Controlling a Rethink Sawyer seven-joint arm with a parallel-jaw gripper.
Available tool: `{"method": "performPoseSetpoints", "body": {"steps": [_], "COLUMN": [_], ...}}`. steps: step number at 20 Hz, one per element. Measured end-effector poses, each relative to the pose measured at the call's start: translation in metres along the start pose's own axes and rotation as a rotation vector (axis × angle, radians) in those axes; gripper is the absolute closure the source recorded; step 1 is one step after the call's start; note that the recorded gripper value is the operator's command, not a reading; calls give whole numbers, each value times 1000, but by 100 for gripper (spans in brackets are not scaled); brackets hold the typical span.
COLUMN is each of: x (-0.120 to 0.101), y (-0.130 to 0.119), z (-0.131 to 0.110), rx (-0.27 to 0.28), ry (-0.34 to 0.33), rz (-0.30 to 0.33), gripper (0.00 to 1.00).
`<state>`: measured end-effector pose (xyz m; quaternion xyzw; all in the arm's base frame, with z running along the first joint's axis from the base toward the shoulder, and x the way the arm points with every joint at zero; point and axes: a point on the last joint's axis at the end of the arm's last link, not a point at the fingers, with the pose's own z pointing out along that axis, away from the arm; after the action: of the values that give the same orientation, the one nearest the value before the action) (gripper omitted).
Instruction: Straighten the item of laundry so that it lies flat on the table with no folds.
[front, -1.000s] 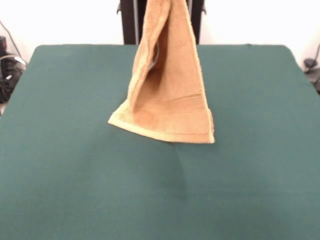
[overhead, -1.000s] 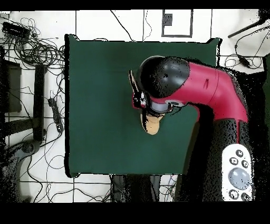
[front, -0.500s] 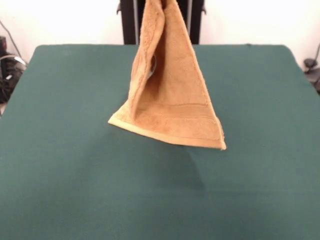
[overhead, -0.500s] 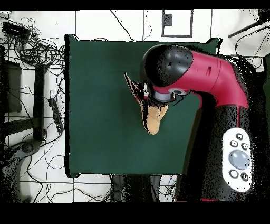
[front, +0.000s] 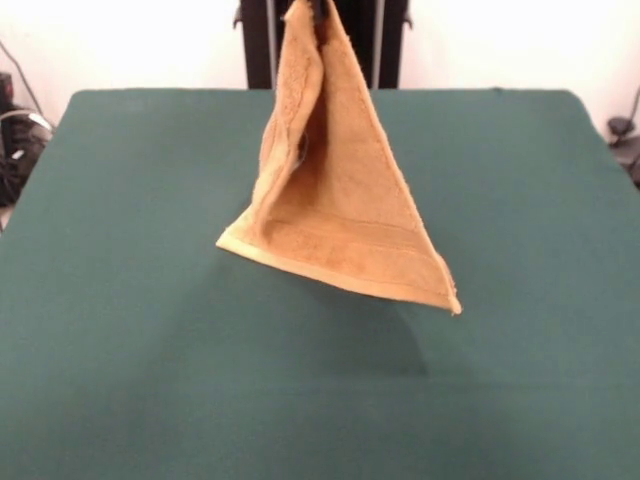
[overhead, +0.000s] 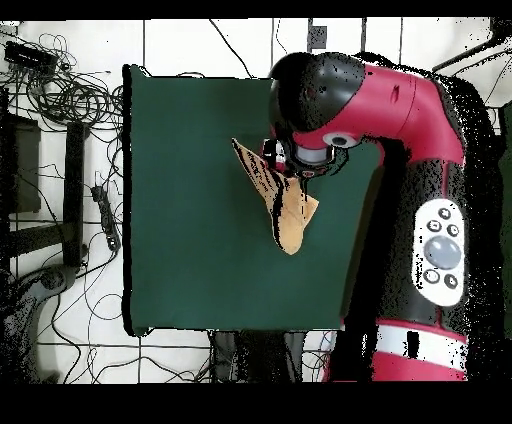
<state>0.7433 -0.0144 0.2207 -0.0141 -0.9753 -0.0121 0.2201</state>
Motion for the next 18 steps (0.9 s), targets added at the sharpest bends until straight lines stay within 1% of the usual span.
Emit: {"method": "performPoseSetpoints", "body": {"steps": [5,9,13,18], "x": [-21,-32,-46,-57], "y": [-4,-6,-9,-8], "z": [7,8,7,2], "rx": [-6,-7,-12,-24], "ry": [33,44,56,59], "rz": [2,4,8,4], "gripper": [100,100,100,100]}}
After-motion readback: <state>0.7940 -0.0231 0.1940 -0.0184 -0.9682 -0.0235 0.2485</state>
